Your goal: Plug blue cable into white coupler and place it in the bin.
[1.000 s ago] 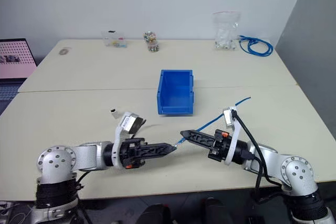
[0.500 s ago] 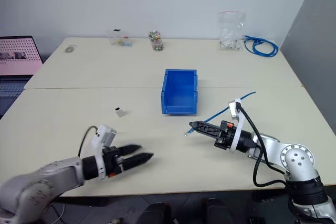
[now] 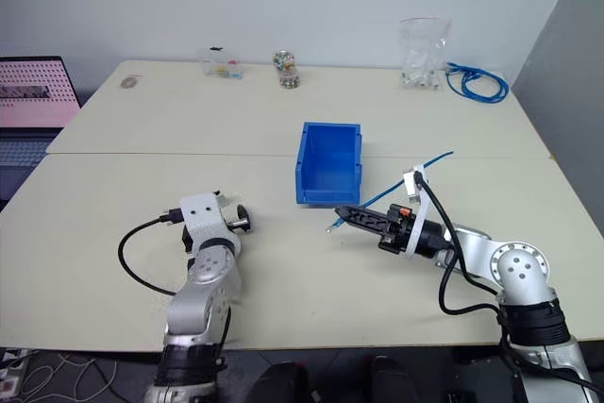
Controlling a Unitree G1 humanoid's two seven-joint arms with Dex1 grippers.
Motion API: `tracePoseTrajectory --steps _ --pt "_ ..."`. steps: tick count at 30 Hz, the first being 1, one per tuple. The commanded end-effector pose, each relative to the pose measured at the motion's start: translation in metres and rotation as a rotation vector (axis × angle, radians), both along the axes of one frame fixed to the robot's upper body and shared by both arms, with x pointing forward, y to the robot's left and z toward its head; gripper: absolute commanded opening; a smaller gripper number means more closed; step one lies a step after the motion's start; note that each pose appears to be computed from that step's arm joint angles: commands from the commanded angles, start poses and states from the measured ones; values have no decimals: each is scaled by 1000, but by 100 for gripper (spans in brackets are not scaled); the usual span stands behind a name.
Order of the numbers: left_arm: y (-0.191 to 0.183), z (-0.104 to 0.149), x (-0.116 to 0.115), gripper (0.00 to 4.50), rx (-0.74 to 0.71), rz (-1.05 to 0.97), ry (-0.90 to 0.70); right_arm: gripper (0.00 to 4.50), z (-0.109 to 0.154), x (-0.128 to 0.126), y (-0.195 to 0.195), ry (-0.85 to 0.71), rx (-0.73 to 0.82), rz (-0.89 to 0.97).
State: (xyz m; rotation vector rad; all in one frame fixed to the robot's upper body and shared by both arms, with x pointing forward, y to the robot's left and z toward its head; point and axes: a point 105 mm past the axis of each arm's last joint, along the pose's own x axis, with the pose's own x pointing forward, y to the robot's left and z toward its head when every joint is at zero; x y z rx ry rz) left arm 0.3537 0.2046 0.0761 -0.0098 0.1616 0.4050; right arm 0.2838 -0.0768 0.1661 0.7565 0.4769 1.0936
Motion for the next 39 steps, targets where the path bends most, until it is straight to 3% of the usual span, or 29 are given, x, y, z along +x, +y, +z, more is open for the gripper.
tracePoseTrajectory --steps 1,5,8,22,27,31,35,39 --pt "6 7 10 450 14 -9 -47 6 12 -2 -5 -45 20 -7" --pt "5 6 16 450 8 -44 -61 6 10 -5 -7 -41 19 -21" --pt "-1 6 18 402 -1 -69 -67 6 9 -7 -6 -37 20 -25" --pt "-6 7 18 76 11 -81 -67 6 9 -3 -8 -29 31 -65" --pt "-7 9 17 75 9 -110 -64 6 8 -2 -8 -24 35 -83" --pt "-41 15 10 75 -40 -451 -50 6 8 -2 -7 -49 0 -89" --pt "-74 5 -51 75 99 -1087 120 6 10 -4 -8 -196 -179 -39" --pt "-92 9 -95 75 116 -1520 171 6 20 -3 -1 -354 -291 42"
